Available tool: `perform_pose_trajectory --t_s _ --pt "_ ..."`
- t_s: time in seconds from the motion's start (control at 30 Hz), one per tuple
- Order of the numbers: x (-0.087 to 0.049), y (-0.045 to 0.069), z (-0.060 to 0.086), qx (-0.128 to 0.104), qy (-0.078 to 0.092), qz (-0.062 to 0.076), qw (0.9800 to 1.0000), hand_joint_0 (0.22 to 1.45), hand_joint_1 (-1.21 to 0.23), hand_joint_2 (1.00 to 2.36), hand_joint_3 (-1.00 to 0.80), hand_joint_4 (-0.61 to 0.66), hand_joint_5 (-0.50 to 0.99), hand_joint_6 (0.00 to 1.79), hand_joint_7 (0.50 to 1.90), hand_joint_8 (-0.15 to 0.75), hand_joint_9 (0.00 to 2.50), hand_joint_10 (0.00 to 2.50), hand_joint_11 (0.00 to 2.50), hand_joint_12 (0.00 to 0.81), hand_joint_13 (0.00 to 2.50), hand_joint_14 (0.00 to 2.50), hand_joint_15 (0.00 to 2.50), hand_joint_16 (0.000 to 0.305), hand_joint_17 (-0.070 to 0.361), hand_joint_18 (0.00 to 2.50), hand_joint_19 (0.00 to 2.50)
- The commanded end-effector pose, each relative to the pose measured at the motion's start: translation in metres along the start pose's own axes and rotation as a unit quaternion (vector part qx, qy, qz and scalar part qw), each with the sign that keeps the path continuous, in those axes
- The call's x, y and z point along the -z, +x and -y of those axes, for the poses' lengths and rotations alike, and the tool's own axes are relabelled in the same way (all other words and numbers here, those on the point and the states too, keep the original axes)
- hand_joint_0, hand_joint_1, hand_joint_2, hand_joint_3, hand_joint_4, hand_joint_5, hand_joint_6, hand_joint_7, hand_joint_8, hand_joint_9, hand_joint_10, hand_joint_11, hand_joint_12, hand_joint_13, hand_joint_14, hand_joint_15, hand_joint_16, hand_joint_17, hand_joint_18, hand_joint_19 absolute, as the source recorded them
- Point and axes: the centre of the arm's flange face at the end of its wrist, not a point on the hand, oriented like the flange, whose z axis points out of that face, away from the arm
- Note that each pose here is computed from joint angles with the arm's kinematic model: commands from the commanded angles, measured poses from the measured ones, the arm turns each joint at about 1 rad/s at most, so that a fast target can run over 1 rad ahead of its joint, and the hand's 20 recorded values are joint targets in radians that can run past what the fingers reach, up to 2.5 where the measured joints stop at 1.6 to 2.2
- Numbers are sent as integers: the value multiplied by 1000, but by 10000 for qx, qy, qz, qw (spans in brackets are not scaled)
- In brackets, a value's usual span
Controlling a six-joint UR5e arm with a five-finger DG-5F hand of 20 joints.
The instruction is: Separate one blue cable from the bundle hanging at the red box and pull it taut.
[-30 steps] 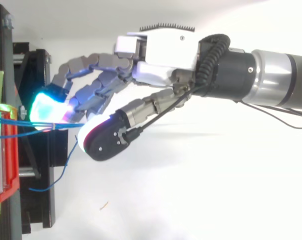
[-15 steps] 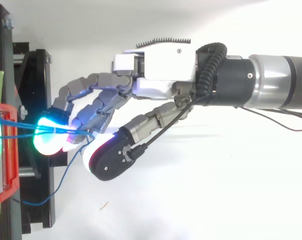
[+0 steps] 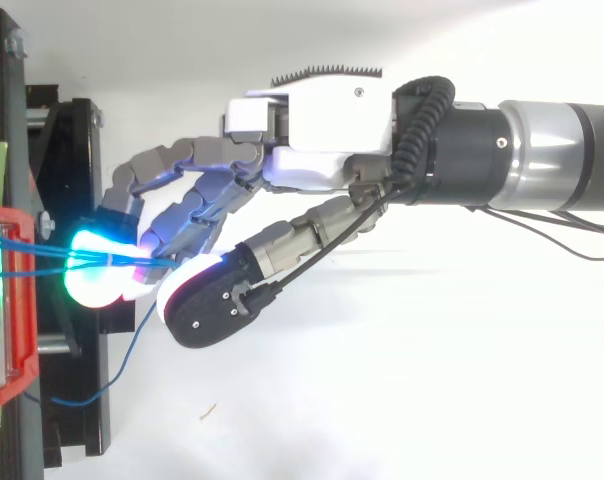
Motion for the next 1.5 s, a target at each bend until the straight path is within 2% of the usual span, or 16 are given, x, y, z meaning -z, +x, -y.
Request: perform_pose_trajectory --t_s 0.0,0.17,0.43,0.77,0.93,1.03,1.17,1.27,1.43,1.47 --pt "-3 0 -5 -1 -41 -1 10000 618 -719 1014 -190 230 -162 502 999 298 647 11 451 321 689 12 338 41 93 706 396" --pt "-3 1 -6 0 -44 -85 10000 630 -749 1014 -136 232 -156 502 1037 303 649 13 446 327 693 11 328 43 96 718 395" --pt "-4 -2 -9 8 -83 -79 9999 597 -735 1014 -265 211 -154 502 1084 288 642 12 450 310 681 12 339 39 88 694 426" --pt "-5 -4 -11 17 -97 -103 9999 579 -715 1010 -343 170 -131 505 1267 292 665 12 466 312 694 12 348 40 90 710 422" --pt "-5 -4 -13 17 -105 -103 9999 561 -704 1004 -439 171 -138 568 1195 299 679 12 477 315 700 12 341 41 91 724 424" --pt "-5 -4 -13 17 -105 -103 9999 549 -607 1000 -500 177 -139 611 1141 299 693 14 486 317 704 12 344 41 92 732 431" --pt "-5 -5 -12 26 -83 -95 9999 563 -488 1000 -500 174 -132 610 1150 301 715 12 482 312 707 12 348 40 90 726 443" --pt "-4 -6 -11 34 -37 -85 10000 592 -490 1004 -447 165 -131 610 1156 299 720 12 482 307 704 12 350 39 88 722 450" --pt "-3 -7 -10 43 -7 -76 10000 617 -613 1015 -239 149 -134 620 1163 298 723 13 494 307 705 12 344 39 87 721 447" --pt "-3 -8 -9 43 8 -68 10000 629 -675 1013 -189 164 -138 640 1125 310 731 12 491 319 716 12 344 41 93 745 431"
